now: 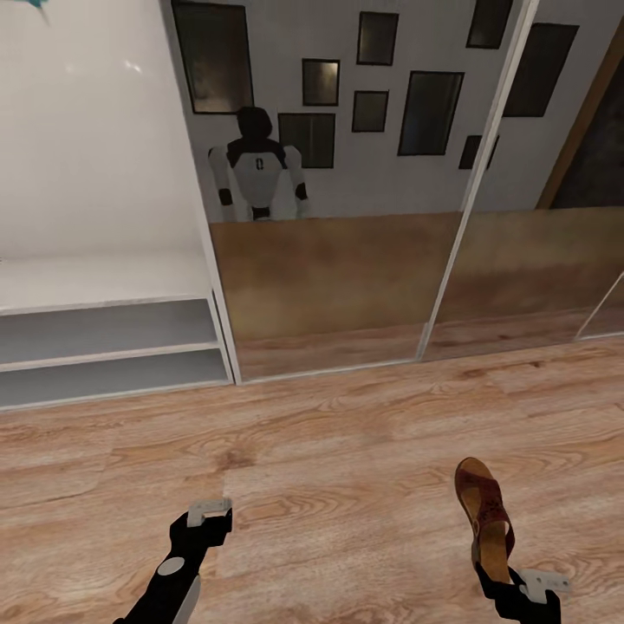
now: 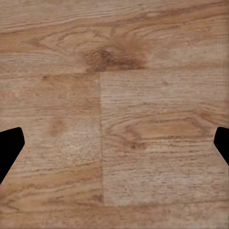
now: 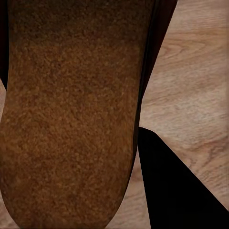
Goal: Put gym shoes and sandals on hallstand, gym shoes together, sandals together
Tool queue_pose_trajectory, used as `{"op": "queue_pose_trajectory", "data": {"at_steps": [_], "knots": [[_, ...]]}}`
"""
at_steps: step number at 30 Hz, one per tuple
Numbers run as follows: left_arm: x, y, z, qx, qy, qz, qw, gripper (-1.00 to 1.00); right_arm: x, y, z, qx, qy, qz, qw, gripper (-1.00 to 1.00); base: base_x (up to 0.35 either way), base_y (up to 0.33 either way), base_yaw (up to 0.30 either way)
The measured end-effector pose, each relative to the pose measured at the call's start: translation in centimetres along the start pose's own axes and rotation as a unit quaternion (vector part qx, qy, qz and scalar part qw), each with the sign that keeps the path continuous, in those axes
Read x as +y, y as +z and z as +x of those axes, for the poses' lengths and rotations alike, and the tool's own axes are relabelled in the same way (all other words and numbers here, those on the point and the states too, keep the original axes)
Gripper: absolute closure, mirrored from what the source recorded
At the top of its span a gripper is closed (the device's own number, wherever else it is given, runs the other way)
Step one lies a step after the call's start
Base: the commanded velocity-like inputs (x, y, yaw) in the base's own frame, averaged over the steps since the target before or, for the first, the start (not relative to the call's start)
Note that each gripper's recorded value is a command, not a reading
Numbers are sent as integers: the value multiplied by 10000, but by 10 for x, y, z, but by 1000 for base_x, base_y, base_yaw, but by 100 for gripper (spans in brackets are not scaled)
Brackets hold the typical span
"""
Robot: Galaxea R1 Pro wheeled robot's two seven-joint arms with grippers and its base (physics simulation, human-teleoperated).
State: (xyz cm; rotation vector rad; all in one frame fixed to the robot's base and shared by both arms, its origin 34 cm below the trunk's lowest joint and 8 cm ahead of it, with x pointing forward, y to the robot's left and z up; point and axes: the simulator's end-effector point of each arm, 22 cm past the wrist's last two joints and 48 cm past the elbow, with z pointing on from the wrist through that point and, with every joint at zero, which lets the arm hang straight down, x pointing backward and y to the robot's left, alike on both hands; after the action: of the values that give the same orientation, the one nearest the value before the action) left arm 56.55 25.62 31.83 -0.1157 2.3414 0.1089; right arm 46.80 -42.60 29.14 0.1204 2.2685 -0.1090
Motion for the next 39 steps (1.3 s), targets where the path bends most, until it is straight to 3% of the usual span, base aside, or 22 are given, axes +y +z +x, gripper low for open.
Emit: {"op": "queue_pose_trajectory", "data": {"at_steps": [28, 33, 39], "knots": [[1, 0, 8, 77, -9, -12, 10000, -100, 0, -1, 6, 59, 24, 28, 10000, 100, 0, 0, 265], [0, 0, 5, -140, -47, -20, 9999, -100, 0, -1, 6, 59, 27, 31, 10000, 100, 0, 0, 278], [0, 0, 9, -197, -58, -23, 9998, -100, 0, -1, 6, 60, 27, 29, 10000, 100, 0, 0, 278]]}}
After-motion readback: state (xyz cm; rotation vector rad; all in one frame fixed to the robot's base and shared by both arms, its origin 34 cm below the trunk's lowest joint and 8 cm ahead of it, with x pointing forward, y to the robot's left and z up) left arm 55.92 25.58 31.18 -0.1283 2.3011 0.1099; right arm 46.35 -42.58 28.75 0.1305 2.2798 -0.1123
